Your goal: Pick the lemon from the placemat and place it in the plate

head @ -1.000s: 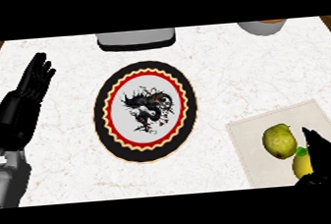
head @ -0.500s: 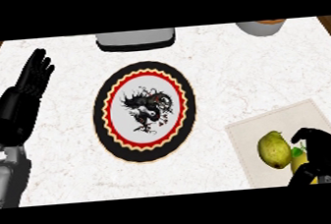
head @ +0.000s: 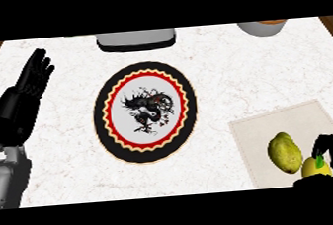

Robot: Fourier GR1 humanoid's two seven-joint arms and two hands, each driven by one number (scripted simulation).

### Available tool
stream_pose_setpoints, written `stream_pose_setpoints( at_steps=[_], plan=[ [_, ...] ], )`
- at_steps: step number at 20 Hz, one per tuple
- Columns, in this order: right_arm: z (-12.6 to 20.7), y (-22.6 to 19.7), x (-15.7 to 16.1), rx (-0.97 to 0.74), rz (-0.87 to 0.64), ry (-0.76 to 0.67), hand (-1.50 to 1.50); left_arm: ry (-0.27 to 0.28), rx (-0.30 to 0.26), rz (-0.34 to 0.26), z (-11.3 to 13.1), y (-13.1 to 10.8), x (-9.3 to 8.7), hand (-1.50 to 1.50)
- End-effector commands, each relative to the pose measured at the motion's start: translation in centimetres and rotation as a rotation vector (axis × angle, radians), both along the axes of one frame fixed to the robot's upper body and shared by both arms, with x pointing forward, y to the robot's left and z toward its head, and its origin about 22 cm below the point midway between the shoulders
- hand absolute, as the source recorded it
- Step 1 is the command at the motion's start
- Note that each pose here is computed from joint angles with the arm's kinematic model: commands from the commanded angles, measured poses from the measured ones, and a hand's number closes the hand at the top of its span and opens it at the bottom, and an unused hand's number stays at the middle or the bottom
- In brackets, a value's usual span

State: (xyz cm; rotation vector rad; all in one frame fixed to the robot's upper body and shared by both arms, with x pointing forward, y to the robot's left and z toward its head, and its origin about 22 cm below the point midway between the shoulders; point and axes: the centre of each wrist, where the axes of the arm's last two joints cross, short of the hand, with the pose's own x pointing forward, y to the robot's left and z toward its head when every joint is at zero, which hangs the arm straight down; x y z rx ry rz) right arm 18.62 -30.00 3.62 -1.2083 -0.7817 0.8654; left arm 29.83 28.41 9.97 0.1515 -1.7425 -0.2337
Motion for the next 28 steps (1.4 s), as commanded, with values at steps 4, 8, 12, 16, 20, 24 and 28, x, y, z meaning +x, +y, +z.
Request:
stream_pose_setpoints(
  at_steps=[4,8,12,16,20,24,28],
  plan=[
    [4.0,0.9,-2.0,0.022,0.128,-0.163,1.5,-0.013,0.005,0.004,-0.3,-0.6,-0.1,0.0],
    [7.2,2.8,-2.5,0.122,0.252,-0.311,1.5,0.007,-0.016,0.008,0.8,0.5,-0.2,0.0],
    [11.1,6.0,-3.4,0.274,0.386,-0.459,1.5,0.02,-0.015,-0.007,-0.8,0.0,-0.6,0.0],
    [12.3,9.1,-3.8,0.418,0.444,-0.517,1.5,-0.023,-0.005,-0.018,0.6,-0.5,-0.6,0.0],
    [13.2,12.2,-2.5,0.42,0.511,-0.495,1.5,-0.005,-0.006,-0.003,0.6,0.1,-0.6,0.0],
    [15.8,17.7,0.2,0.422,0.553,-0.488,1.5,-0.015,0.003,-0.017,-0.7,0.2,-0.6,0.0],
    [15.3,20.4,4.3,0.479,0.538,-0.456,1.5,-0.008,-0.011,-0.015,0.3,0.7,-0.8,0.0]
  ],
)
